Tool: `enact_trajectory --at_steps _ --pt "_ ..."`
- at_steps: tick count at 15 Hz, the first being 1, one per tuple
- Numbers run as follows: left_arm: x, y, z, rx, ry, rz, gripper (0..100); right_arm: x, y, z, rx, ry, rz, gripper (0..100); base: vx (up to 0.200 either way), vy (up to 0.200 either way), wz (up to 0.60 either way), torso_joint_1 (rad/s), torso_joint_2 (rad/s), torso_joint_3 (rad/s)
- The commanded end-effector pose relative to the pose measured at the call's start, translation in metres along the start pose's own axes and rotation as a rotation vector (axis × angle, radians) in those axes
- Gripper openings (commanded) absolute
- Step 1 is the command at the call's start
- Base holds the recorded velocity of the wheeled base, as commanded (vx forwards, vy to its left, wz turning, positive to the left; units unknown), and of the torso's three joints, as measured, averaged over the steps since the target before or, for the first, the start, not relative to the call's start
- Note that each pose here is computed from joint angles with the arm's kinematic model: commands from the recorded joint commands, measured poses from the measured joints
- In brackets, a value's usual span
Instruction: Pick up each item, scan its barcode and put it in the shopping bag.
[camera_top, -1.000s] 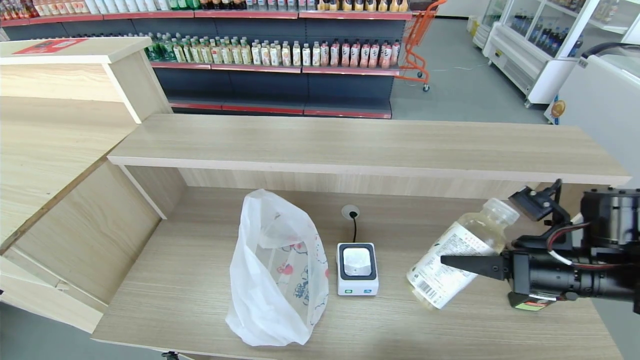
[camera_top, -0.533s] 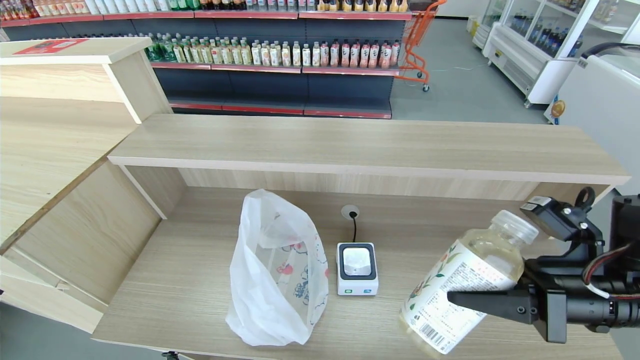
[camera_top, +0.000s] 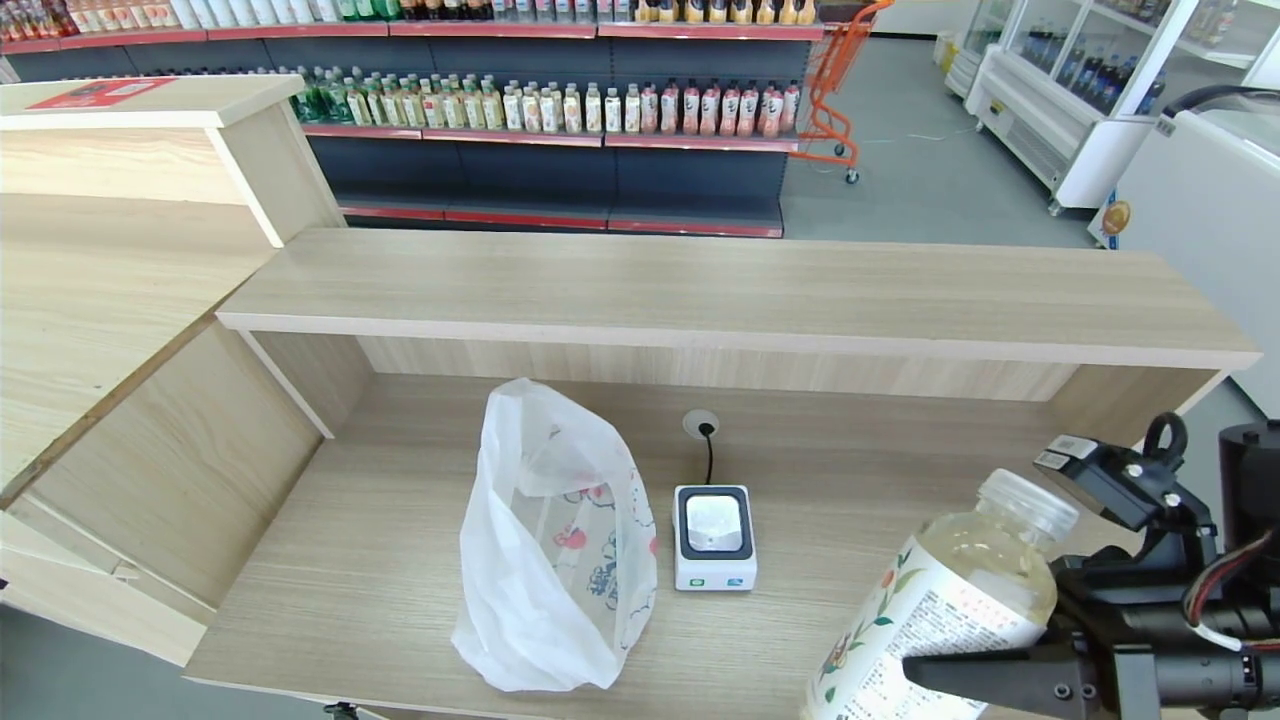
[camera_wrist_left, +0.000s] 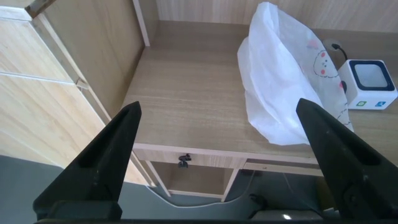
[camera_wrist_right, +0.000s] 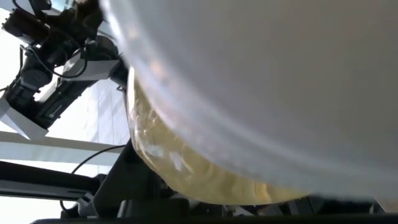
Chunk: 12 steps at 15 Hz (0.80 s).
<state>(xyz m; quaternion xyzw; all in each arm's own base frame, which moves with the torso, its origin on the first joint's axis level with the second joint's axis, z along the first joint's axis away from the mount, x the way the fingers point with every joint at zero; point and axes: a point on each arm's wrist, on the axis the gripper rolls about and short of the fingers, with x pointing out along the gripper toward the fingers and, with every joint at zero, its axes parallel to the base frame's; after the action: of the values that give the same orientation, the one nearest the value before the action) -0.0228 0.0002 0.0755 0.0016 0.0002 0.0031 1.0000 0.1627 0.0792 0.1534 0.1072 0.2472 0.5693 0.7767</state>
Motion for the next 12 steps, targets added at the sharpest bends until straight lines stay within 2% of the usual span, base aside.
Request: enact_trajectory --at_steps 1,9,10,12 --pt "0.0 0.0 0.0 0.0 0.0 0.002 100 -0.003 0.005 0.0 -0.004 -0.002 0.002 0 0.0 0.0 0.0 0.0 0.0 0.0" --pt "0.0 0.0 0.0 0.0 0.0 0.0 100 -0.008 0.004 -0.001 -0.039 -0.012 -0.024 0 0.0 0.0 0.0 0.0 0.0 0.0" --pt "0.0 0.0 0.0 0.0 0.0 0.002 100 -0.01 0.001 -0.002 -0.07 -0.016 -0.055 0 0.0 0.0 0.0 0.0 0.0 0.0" --pt "0.0 0.0 0.0 0.0 0.0 0.0 100 -0.013 -0.005 -0.004 -0.168 -0.012 -0.236 0 0.0 0.0 0.0 0.0 0.0 0.0"
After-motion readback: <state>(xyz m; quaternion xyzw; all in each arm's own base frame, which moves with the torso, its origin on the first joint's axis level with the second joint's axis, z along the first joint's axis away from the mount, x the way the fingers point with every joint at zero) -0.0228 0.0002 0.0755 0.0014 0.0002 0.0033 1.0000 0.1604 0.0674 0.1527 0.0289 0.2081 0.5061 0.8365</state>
